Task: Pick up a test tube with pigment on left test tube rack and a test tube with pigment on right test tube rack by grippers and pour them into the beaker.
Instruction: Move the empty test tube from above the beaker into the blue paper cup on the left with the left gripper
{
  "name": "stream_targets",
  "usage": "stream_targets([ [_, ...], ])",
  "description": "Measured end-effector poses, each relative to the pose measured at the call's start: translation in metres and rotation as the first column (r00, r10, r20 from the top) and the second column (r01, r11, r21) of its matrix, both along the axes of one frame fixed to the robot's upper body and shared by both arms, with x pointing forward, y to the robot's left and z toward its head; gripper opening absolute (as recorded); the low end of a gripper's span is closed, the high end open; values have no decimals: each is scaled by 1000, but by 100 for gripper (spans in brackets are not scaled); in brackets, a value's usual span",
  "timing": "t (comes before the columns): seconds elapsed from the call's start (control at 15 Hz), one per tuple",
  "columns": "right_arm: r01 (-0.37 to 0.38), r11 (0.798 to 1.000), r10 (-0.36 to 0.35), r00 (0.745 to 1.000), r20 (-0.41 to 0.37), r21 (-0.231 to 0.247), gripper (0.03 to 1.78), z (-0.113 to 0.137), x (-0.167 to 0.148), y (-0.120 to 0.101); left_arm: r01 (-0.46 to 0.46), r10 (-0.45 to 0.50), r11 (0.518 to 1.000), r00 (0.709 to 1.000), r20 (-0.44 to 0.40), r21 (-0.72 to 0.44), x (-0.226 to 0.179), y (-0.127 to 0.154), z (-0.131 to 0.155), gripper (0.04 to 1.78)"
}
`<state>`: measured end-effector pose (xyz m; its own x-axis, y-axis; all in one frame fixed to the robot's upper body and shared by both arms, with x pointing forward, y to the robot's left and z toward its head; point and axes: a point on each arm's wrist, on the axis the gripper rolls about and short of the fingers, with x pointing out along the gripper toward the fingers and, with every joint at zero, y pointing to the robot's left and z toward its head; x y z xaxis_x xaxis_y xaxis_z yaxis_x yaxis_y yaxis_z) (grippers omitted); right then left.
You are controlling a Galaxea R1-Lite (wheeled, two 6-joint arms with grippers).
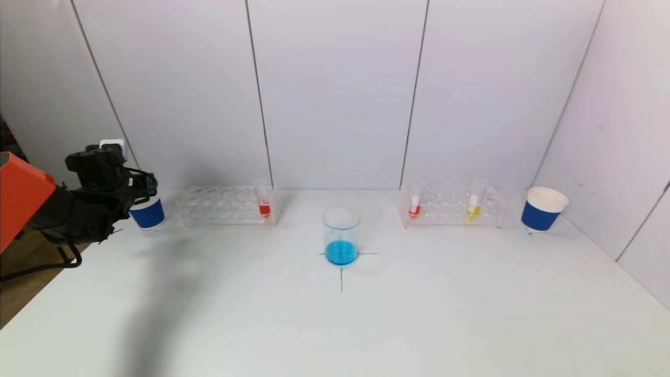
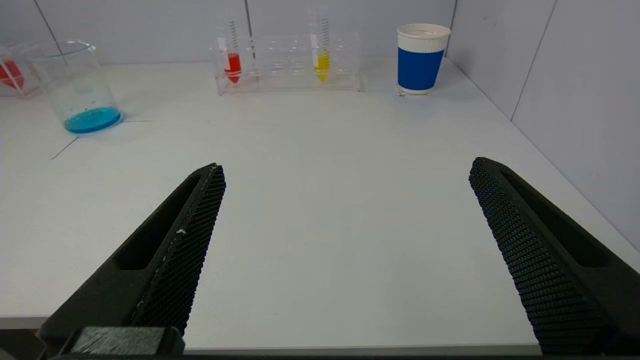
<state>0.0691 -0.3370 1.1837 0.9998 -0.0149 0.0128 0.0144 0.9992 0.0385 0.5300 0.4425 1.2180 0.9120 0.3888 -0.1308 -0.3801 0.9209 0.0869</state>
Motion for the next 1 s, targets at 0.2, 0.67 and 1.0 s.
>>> stream_targets([
  [0.2,1,1000,-1,1000,0,0,177,0,0,0,0,0,1000,1000,0,1,0,0,0,52],
  [0.67,0,1000,0,1000,0,0,177,0,0,0,0,0,1000,1000,-2,0,-2,0,1,142],
  [1.0,0,1000,0,1000,0,0,177,0,0,0,36,-36,999,999,5,-2,-5,-2,8,177],
])
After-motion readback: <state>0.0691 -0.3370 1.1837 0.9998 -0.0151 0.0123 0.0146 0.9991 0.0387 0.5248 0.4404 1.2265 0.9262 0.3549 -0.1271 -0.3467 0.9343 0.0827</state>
